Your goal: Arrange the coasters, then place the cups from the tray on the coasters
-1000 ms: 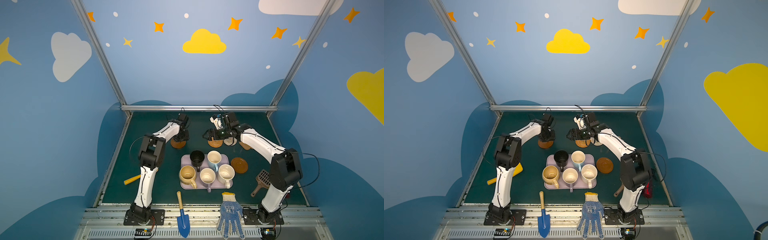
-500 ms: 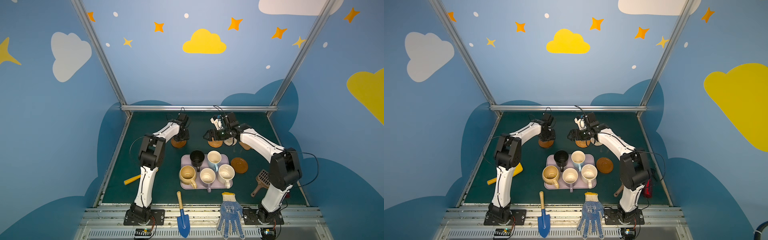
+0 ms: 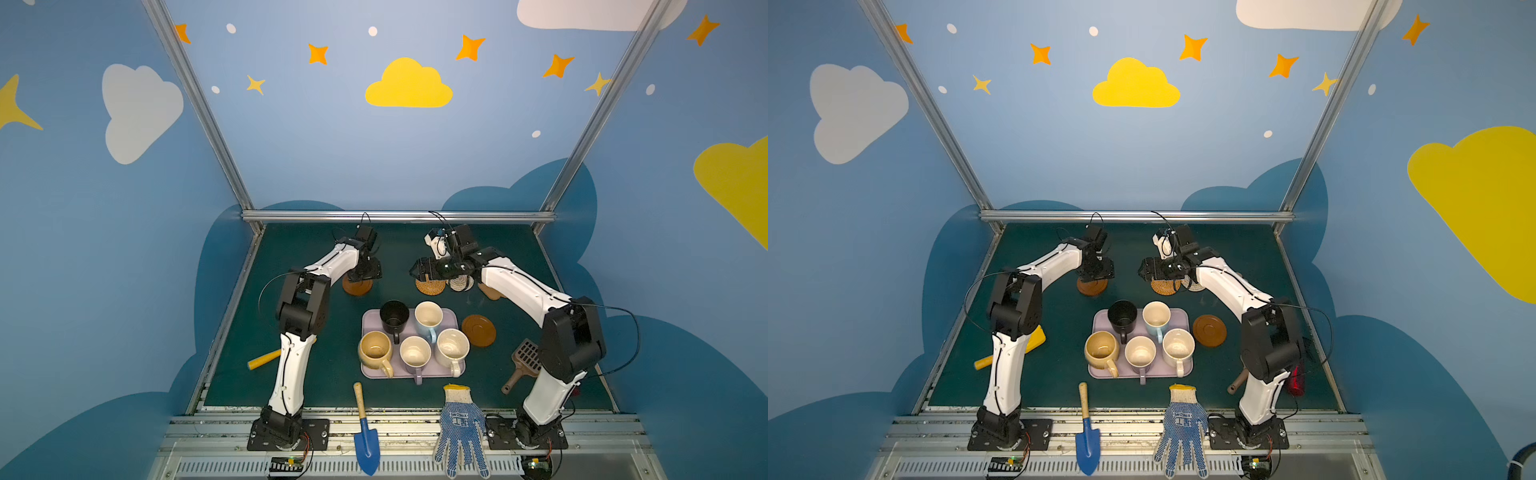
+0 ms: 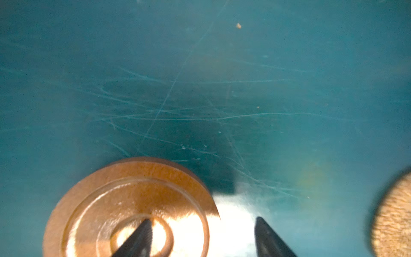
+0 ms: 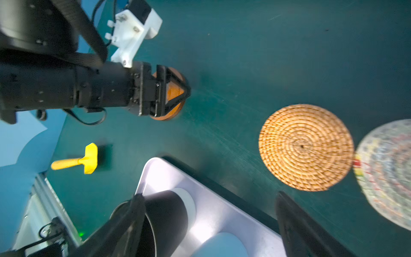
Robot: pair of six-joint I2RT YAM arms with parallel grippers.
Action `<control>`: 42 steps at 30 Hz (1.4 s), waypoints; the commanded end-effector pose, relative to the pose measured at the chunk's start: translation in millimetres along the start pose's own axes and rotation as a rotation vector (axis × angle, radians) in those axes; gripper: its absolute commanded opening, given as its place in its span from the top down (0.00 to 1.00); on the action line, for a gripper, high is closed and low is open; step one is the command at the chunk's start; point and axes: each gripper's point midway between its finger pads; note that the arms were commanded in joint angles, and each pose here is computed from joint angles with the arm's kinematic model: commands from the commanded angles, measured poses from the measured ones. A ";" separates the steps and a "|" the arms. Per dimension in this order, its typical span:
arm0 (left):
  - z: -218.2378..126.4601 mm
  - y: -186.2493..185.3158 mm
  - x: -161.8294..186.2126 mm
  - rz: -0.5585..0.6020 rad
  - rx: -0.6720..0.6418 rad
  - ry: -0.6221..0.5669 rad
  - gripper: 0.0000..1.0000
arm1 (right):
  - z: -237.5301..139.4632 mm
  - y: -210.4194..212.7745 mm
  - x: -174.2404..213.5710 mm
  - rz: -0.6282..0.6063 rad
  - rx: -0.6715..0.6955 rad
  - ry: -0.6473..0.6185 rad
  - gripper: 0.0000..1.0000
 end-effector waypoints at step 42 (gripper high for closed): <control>15.0 -177.4 19.2 0.609 0.237 0.002 0.17 | -49.7 -115.9 29.5 0.250 0.192 0.047 0.11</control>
Point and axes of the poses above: each gripper's point midway between its finger pads, its own z axis out along the fingers, its own y axis along the line the jaws close on, x = y × z, and after that the axes turned 2 degrees about z, right-handed
